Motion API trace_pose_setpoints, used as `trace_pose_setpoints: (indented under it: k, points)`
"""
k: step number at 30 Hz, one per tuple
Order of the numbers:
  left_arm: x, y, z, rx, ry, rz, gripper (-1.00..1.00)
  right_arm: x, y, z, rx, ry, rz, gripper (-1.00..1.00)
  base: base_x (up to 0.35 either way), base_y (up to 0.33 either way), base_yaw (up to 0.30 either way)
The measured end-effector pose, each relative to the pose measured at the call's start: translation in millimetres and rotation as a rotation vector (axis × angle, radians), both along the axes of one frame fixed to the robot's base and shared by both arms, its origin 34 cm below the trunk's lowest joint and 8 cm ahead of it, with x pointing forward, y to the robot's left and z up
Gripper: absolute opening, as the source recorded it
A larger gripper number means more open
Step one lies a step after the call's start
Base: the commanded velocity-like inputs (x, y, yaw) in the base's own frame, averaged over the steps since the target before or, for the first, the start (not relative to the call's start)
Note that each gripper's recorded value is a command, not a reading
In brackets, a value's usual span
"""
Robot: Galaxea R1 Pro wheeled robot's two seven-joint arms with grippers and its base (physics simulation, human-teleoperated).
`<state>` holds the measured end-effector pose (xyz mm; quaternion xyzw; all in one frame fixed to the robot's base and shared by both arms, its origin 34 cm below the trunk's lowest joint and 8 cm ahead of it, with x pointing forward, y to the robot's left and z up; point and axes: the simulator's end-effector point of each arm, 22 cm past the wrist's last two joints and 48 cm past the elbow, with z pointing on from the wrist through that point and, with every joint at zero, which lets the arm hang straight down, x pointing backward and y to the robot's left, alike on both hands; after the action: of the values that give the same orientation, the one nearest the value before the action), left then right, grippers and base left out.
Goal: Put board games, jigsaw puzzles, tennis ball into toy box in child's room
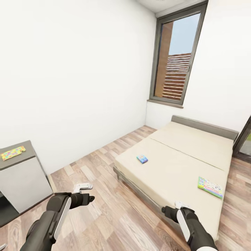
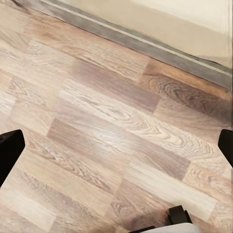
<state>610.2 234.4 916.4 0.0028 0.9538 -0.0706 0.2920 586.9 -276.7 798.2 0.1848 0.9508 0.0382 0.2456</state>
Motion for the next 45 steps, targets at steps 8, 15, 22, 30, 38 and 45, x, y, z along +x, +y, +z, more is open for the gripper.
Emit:
trace_pose_setpoints:
  k: [8, 15, 22, 30, 38, 45]
  points:
    - [0.1, 0.1, 0.0, 0.002, 0.0, 0.0, 1.0, -1.4, -3.4, -1.1, 0.002, 0.003, -0.011, 1.0, 0.0, 0.0, -0.277]
    - [0.1, 0.2, 0.0, 0.002, -0.001, 0.0, 1.0, -1.8, -5.5, -1.4, -0.001, 0.005, -0.013, 1.0, 0.0, 0.0, -0.277]
    - [0.1, -1.2, 0.0, 0.004, -0.001, -0.004, 1.0, -1.9, -6.0, -1.4, -0.001, 0.004, -0.014, 1.0, 0.0, 0.0, -0.277]
    - [-0.1, -3.8, -0.1, 0.007, -0.001, -0.012, 1.0, -2.3, -6.0, -1.8, 0.0, 0.006, -0.015, 1.0, 0.0, 0.0, -0.277]
    - [-0.1, -4.4, -0.1, 0.007, -0.001, -0.014, 1.0, -2.8, -5.8, -2.6, 0.0, 0.007, -0.015, 1.0, 0.007, 0.0, -0.277]
    - [-0.1, -3.1, 0.1, 0.01, -0.002, -0.013, 1.0, -5.9, -4.6, -6.8, 0.005, 0.02, -0.014, 1.0, 0.102, 0.04, -0.277]
